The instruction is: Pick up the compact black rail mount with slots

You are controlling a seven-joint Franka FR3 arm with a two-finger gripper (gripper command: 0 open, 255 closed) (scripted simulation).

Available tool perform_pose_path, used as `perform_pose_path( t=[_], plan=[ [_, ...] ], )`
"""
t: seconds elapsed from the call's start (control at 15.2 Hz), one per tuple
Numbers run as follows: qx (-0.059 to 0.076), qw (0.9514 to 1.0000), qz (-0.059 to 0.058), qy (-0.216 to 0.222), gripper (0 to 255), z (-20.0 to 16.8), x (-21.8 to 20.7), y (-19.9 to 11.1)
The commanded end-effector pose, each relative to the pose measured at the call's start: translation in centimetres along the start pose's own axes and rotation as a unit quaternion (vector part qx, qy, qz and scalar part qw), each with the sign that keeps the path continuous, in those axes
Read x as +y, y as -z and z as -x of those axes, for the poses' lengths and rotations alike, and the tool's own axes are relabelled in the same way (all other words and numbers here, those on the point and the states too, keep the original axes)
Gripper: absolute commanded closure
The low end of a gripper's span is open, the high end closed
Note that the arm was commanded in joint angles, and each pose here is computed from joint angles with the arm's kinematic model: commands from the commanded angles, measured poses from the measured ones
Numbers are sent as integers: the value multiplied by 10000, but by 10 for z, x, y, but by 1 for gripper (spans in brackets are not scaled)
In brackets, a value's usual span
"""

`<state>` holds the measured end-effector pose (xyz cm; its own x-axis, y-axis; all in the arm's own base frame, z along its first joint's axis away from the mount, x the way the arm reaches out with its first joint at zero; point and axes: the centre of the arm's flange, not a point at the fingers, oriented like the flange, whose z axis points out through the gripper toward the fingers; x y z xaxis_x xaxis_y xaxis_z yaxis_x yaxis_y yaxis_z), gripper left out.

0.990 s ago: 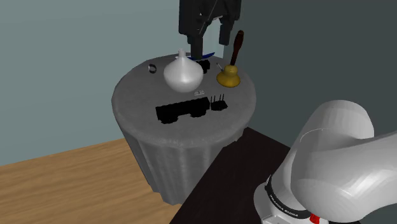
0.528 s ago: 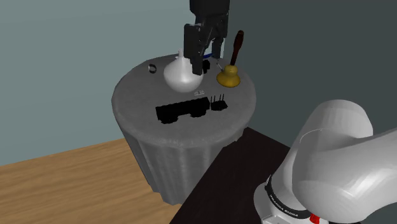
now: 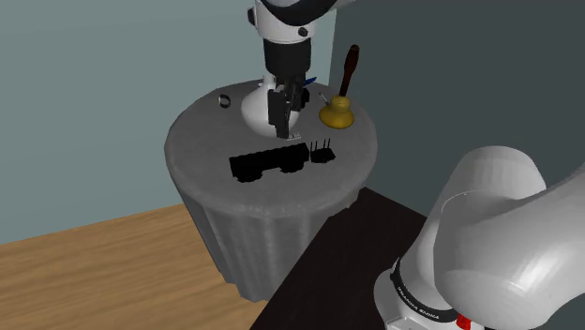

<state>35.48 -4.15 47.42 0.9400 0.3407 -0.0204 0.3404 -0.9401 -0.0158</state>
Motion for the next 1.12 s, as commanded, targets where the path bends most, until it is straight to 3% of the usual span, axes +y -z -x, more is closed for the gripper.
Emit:
perform_pose_path(
  t=[0.0, 0.33, 0.73, 1.06],
  plan=[
    [9, 9994, 66, 328, 0, -12, 10, -22],
    [12, 9937, 214, 1098, 0, -42, 30, -76],
    [14, 9797, 380, 1966, 0, -80, 49, -135],
    [14, 9797, 380, 1966, 0, -80, 49, -162]
  ],
)
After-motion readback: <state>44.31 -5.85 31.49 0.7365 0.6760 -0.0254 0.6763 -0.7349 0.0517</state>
